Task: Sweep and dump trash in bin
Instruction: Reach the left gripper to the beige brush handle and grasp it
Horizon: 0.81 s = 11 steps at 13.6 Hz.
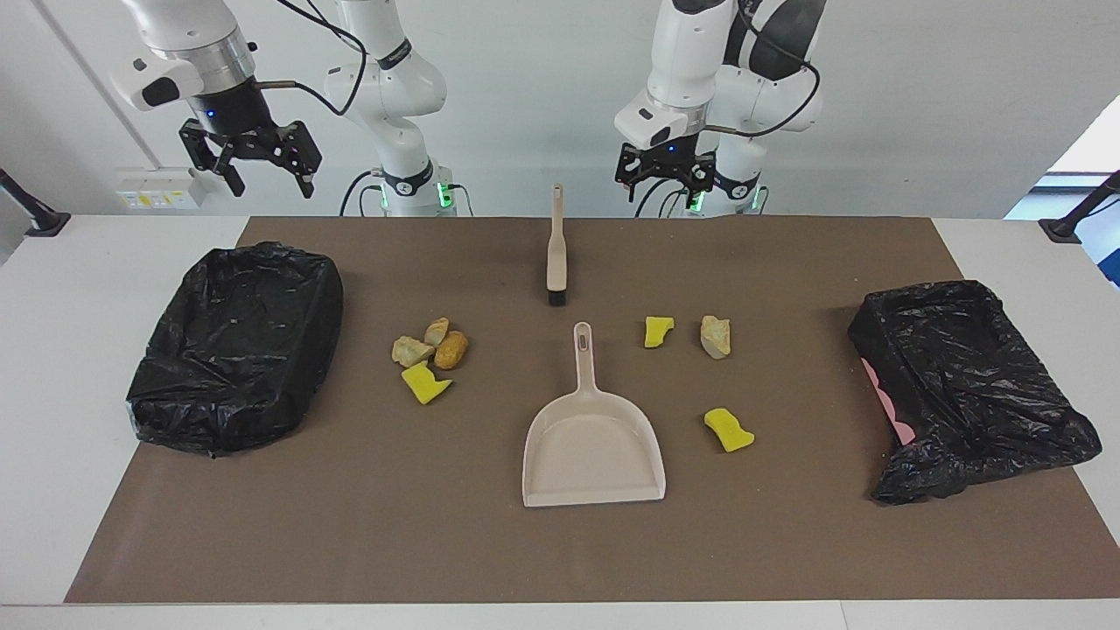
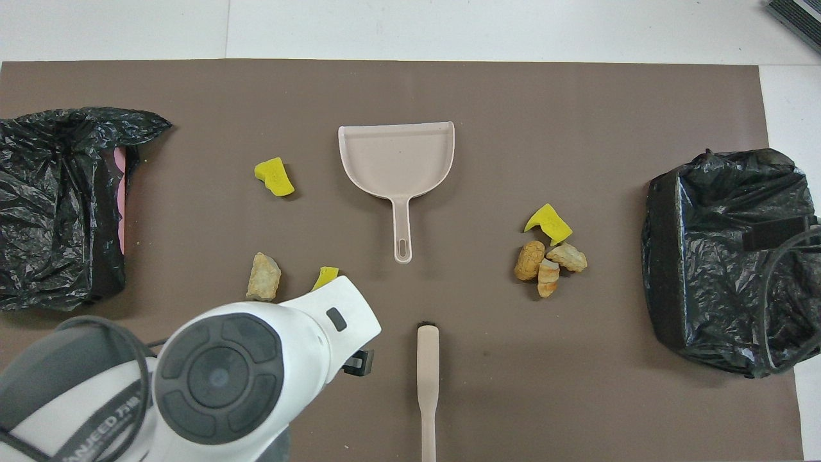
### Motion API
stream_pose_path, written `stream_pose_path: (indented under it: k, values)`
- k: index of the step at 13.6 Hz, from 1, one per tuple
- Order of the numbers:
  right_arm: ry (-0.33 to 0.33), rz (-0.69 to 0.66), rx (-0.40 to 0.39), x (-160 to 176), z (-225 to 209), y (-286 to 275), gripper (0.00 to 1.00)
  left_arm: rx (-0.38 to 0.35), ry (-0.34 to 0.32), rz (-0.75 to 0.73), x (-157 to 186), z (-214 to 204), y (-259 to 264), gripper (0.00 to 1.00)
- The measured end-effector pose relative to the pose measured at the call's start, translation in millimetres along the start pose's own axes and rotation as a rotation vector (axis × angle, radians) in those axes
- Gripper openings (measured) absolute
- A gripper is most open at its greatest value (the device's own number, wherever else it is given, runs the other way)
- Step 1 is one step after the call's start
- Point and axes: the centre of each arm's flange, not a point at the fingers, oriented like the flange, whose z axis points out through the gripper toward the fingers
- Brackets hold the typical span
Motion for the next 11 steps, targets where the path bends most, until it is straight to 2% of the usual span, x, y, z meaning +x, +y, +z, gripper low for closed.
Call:
stream_pose_path:
  k: [4, 8, 11]
  values:
    - [0.0, 0.0, 0.0, 0.0, 0.0, 0.0, 1.0, 0.0, 0.014, 0.005, -35.2, 55.3, 57.4, 1.0]
    - [0.0, 0.0, 0.0, 0.0, 0.0, 0.0, 1.0, 0.01, 0.003, -0.005, -71.3, 128.7, 120.5, 1.0]
    - [0.0, 0.0, 0.0, 0.0, 0.0, 0.0, 1.0, 0.029, -0.017, 0.002, -88.1, 167.6, 140.7, 1.0]
